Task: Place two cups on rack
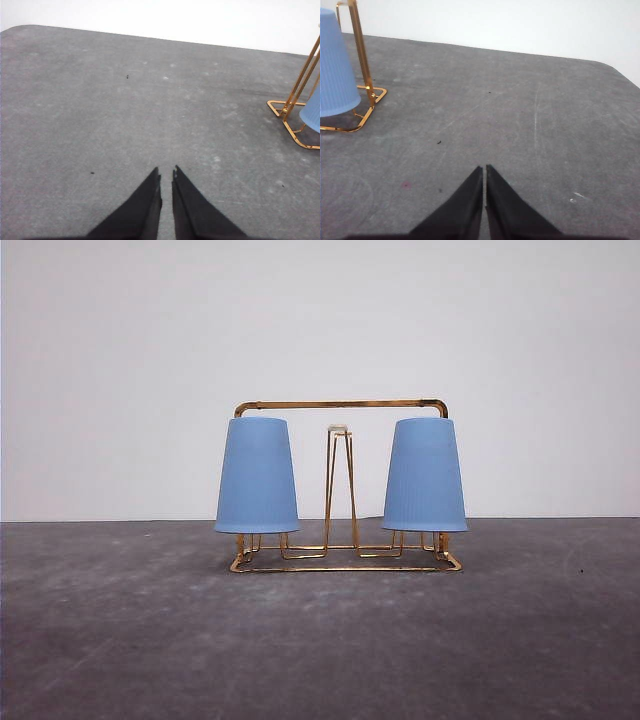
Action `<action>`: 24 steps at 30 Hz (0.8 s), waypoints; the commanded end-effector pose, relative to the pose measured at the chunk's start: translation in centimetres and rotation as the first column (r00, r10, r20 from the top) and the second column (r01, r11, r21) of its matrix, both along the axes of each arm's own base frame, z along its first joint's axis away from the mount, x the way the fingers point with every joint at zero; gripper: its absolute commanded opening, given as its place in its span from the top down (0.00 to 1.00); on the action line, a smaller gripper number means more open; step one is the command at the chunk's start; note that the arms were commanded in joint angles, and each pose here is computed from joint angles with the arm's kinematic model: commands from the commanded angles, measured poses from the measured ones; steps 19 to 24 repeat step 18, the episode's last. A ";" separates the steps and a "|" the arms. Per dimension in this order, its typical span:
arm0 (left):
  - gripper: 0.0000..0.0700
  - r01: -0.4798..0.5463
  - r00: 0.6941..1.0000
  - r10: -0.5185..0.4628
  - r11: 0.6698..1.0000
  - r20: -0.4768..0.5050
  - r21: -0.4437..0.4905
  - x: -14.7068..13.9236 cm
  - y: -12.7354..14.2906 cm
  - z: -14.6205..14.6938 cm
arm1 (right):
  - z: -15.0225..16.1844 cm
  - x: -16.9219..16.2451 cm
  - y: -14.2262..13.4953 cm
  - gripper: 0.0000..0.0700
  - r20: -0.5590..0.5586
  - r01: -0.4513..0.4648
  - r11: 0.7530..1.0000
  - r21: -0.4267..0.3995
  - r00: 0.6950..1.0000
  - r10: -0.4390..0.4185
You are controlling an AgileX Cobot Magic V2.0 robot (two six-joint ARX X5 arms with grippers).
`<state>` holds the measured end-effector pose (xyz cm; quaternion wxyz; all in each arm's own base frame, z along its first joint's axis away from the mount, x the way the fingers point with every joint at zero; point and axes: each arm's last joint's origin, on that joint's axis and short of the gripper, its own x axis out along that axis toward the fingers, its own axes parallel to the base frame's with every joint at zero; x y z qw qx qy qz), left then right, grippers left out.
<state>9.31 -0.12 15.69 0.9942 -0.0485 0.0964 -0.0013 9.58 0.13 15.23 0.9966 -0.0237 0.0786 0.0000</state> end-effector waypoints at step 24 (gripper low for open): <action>0.97 -0.004 1.000 0.004 1.000 -0.016 -0.007 0.1 0.0 -0.5 | 0.0 0.0 0.0 0.99 0.008 0.004 1.000 0.014 1.000 -0.004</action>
